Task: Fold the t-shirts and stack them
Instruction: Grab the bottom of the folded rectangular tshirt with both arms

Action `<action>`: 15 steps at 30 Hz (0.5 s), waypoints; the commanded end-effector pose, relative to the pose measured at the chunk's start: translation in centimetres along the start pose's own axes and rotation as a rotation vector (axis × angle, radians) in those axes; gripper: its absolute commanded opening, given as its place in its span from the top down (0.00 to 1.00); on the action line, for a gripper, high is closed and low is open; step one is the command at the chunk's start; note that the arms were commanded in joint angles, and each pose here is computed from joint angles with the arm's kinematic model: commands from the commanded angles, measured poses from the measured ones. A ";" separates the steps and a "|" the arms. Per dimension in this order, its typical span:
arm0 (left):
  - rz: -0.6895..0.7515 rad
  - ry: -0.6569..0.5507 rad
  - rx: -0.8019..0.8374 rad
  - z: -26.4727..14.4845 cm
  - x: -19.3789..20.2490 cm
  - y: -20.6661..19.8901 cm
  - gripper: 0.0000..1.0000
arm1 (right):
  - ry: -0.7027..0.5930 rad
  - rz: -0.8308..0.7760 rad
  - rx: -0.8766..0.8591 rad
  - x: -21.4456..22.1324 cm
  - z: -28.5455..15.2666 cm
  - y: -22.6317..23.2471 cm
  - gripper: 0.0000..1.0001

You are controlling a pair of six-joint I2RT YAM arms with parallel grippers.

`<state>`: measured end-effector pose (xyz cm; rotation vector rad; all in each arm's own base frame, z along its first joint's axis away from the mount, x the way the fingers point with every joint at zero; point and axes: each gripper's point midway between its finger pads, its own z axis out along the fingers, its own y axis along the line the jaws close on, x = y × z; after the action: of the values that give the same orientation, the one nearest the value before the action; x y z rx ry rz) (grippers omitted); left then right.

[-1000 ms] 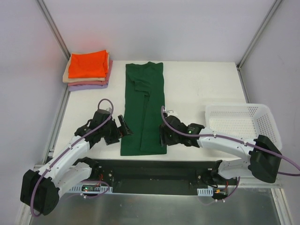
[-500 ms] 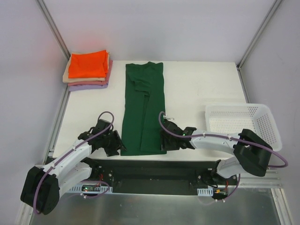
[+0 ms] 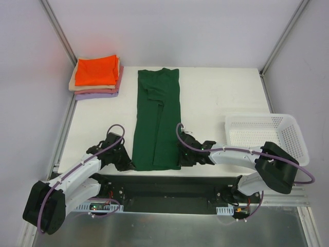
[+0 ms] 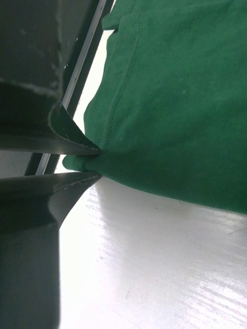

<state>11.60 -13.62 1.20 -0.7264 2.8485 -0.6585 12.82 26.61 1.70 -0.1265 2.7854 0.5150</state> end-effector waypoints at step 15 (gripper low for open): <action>0.146 -0.182 0.237 -4.5 -2.5 -5.4 1.00 | -0.109 -0.104 -0.071 -3.4 -4.5 1.6 0.99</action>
<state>12.61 -14.34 3.80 -0.6117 2.7001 -0.8012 12.44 25.65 3.60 -0.1800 2.7454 0.5377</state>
